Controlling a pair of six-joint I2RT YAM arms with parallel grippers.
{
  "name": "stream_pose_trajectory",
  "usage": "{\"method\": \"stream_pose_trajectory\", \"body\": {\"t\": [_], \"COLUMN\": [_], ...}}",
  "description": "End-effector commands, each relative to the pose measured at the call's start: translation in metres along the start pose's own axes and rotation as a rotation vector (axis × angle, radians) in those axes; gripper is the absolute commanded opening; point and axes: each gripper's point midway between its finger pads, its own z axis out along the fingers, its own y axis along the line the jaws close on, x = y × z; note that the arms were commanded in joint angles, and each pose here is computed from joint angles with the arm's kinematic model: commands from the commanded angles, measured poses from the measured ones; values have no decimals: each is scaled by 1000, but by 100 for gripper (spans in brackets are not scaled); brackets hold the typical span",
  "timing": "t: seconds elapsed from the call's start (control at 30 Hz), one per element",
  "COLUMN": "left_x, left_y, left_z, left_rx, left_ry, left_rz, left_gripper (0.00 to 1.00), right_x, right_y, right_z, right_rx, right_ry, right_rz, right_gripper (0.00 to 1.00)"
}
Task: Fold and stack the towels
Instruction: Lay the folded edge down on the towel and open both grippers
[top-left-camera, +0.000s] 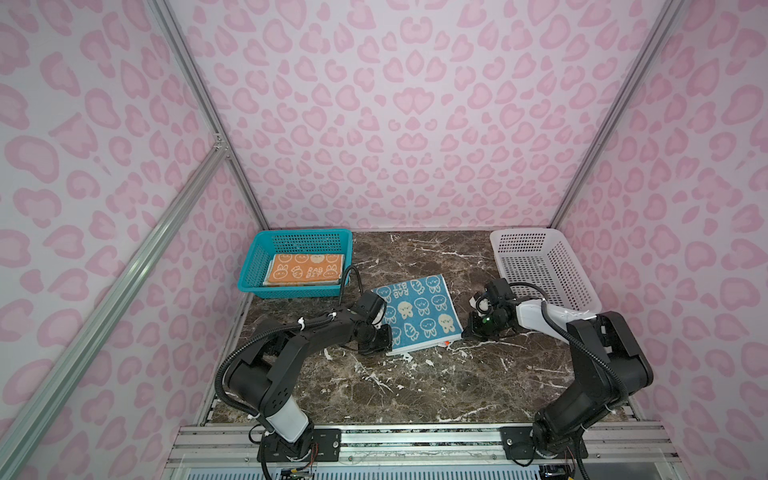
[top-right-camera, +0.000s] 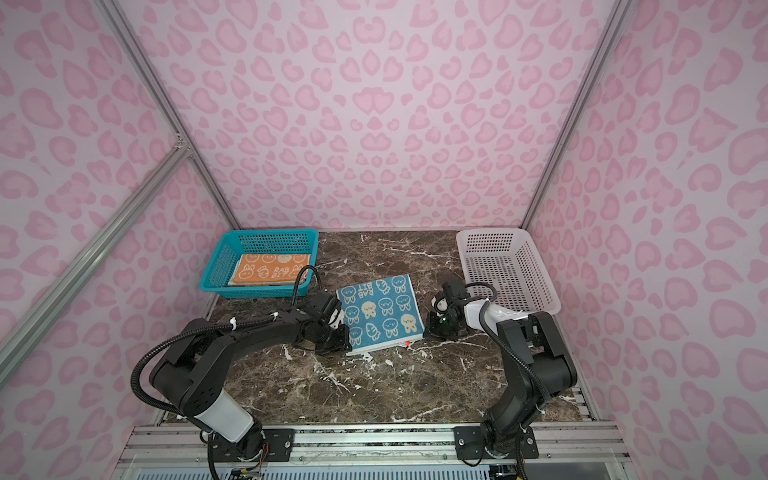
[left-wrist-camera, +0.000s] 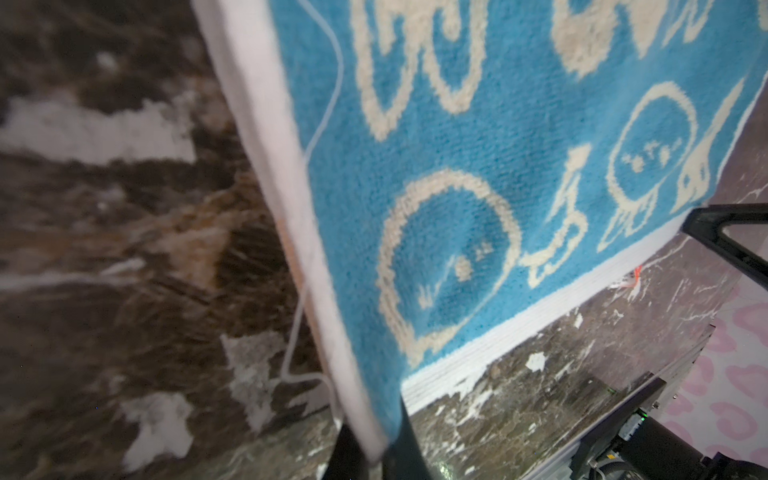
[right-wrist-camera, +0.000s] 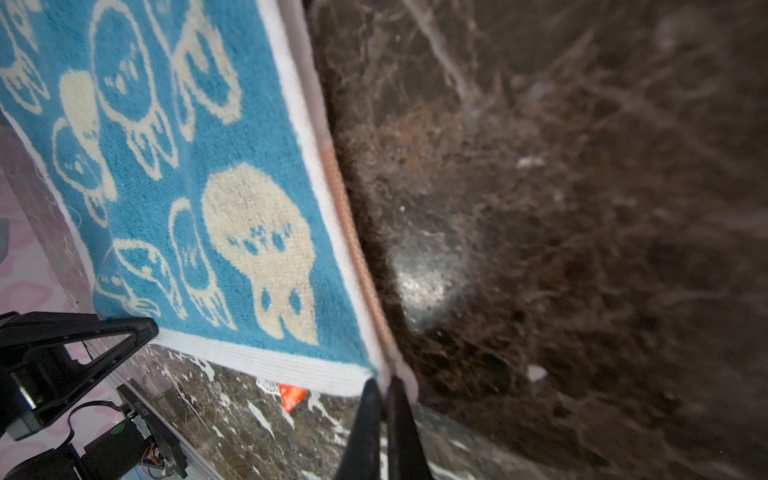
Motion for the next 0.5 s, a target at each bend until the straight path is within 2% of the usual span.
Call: {"method": "stream_pose_trajectory", "body": {"t": [0.0, 0.1, 0.23, 0.37, 0.47], "left_x": [7, 7, 6, 4, 3], "left_y": [15, 14, 14, 13, 11], "left_z": [1, 1, -1, -5, -8], "left_rx": [-66, -67, -73, -79, -79], "left_ry": [24, 23, 17, 5, -1], "left_rz": [-11, -10, -8, -5, -1], "left_gripper": [11, 16, 21, 23, 30], "right_x": [4, 4, 5, 5, 6], "right_y": [-19, -18, -15, -10, -8], "right_z": [1, 0, -2, -4, -6], "right_rx": [100, 102, 100, 99, 99], "right_ry": [-4, -7, -11, -17, -20], "right_rz": [18, 10, 1, -15, -22], "right_gripper": [0, 2, 10, 16, 19]}}
